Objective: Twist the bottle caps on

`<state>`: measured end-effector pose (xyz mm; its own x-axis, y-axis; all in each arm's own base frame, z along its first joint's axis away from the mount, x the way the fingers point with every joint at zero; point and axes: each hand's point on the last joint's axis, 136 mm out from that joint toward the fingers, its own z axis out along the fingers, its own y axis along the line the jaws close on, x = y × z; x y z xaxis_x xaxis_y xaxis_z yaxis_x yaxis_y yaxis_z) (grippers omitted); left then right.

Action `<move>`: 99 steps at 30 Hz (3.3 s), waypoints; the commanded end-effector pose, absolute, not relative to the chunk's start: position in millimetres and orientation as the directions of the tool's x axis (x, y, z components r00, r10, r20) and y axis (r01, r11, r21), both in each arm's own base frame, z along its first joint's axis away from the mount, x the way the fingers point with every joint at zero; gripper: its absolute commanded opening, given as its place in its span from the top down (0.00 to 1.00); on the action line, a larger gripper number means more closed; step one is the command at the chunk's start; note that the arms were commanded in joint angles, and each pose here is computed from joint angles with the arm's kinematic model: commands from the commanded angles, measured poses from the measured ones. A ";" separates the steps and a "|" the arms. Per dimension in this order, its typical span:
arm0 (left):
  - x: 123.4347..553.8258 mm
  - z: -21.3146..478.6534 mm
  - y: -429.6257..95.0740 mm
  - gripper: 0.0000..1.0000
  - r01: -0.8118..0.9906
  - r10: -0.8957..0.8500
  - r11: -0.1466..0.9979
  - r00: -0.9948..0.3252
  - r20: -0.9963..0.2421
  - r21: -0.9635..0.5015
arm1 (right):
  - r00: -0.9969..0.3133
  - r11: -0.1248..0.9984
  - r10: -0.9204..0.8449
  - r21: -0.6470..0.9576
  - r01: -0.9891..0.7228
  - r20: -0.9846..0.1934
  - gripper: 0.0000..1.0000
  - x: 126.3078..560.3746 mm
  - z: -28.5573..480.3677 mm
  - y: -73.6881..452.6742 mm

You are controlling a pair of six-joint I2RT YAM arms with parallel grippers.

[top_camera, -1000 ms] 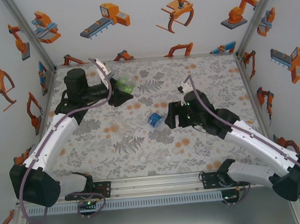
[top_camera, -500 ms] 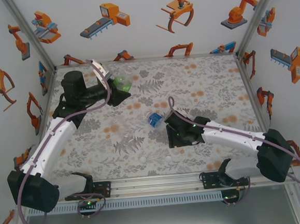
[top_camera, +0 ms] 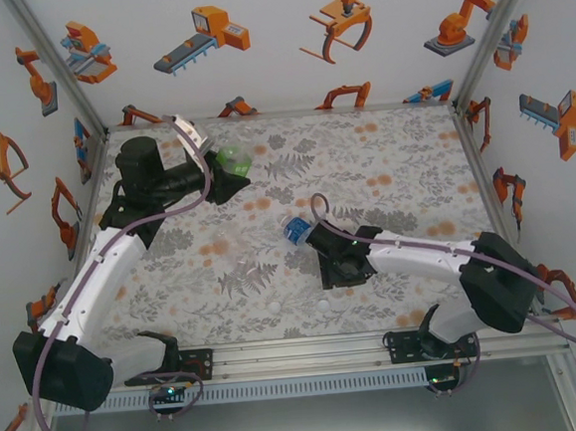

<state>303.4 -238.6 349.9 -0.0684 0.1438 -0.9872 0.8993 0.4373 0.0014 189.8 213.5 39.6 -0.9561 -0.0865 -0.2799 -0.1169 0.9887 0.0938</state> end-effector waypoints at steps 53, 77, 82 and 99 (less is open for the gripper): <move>291.2 359.5 -240.2 0.98 0.903 0.145 0.428 -0.020 -0.989 0.045 | -0.975 0.991 -0.028 0.120 -0.056 -0.220 0.65 175.8 29.4 215.1; 291.2 353.2 -244.5 0.98 0.903 0.165 0.426 -0.023 -0.986 0.050 | -0.980 0.991 0.028 0.133 0.002 -0.199 0.64 297.3 35.3 149.6; 291.1 353.1 -244.1 0.98 0.903 0.166 0.427 -0.025 -0.986 0.049 | -0.980 0.992 0.033 0.126 0.009 -0.194 0.59 298.4 33.8 148.6; 292.2 352.5 -245.0 0.98 0.904 0.164 0.426 -0.029 -0.986 0.044 | -0.980 0.984 0.059 0.179 0.024 -0.191 0.54 288.5 51.7 152.2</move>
